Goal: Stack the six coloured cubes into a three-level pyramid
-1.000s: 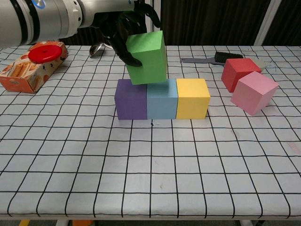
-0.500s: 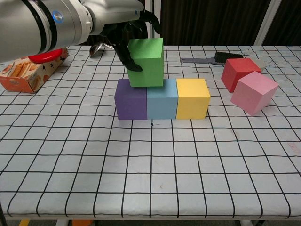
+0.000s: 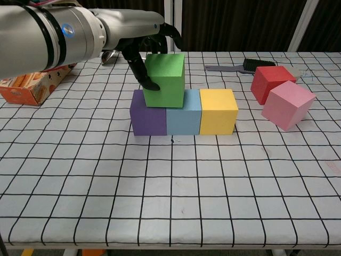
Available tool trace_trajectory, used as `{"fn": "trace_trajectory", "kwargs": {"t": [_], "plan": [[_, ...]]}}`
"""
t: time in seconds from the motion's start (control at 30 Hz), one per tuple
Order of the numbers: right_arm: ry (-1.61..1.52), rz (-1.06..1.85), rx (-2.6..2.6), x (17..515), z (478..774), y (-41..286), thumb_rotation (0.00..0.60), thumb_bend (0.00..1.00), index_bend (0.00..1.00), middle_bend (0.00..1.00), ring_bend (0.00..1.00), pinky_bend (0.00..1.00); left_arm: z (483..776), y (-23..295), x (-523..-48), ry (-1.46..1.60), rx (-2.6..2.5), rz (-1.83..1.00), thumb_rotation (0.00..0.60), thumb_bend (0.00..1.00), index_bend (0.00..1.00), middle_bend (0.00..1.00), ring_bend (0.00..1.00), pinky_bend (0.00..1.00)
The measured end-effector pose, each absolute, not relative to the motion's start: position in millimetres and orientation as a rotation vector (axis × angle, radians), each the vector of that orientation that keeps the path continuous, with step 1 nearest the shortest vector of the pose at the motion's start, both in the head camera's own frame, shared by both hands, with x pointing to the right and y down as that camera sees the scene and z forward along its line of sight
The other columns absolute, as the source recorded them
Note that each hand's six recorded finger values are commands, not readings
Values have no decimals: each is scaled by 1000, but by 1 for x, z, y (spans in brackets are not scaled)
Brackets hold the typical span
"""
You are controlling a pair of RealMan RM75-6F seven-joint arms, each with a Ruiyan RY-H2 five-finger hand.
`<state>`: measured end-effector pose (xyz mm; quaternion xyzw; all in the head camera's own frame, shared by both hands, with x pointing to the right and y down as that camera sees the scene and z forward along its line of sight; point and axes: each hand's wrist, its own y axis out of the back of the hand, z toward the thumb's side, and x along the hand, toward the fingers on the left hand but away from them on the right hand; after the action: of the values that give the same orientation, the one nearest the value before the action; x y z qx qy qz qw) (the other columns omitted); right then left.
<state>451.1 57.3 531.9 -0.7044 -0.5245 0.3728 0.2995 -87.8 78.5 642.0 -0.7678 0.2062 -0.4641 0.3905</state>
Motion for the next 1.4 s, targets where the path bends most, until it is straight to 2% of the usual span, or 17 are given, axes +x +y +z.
{"fn": "trace_trajectory", "kwargs": {"t": [0.8, 1.0, 1.4], "plan": [[-1397, 1012, -1871, 455, 538, 57, 600, 0, 0, 90, 0, 0, 643, 76, -88, 507, -1969, -1186, 600, 144, 153, 449, 270, 148], [-1396, 1009, -1872, 455, 538, 57, 600, 0, 0, 90, 0, 0, 642, 76, -89, 496, -1966, -1184, 600, 138, 153, 334, 241, 146], [-1398, 1017, -1874, 457, 540, 58, 600, 0, 0, 90, 0, 0, 641, 77, -86, 490, -1979, -1182, 600, 134, 152, 247, 205, 146]]}}
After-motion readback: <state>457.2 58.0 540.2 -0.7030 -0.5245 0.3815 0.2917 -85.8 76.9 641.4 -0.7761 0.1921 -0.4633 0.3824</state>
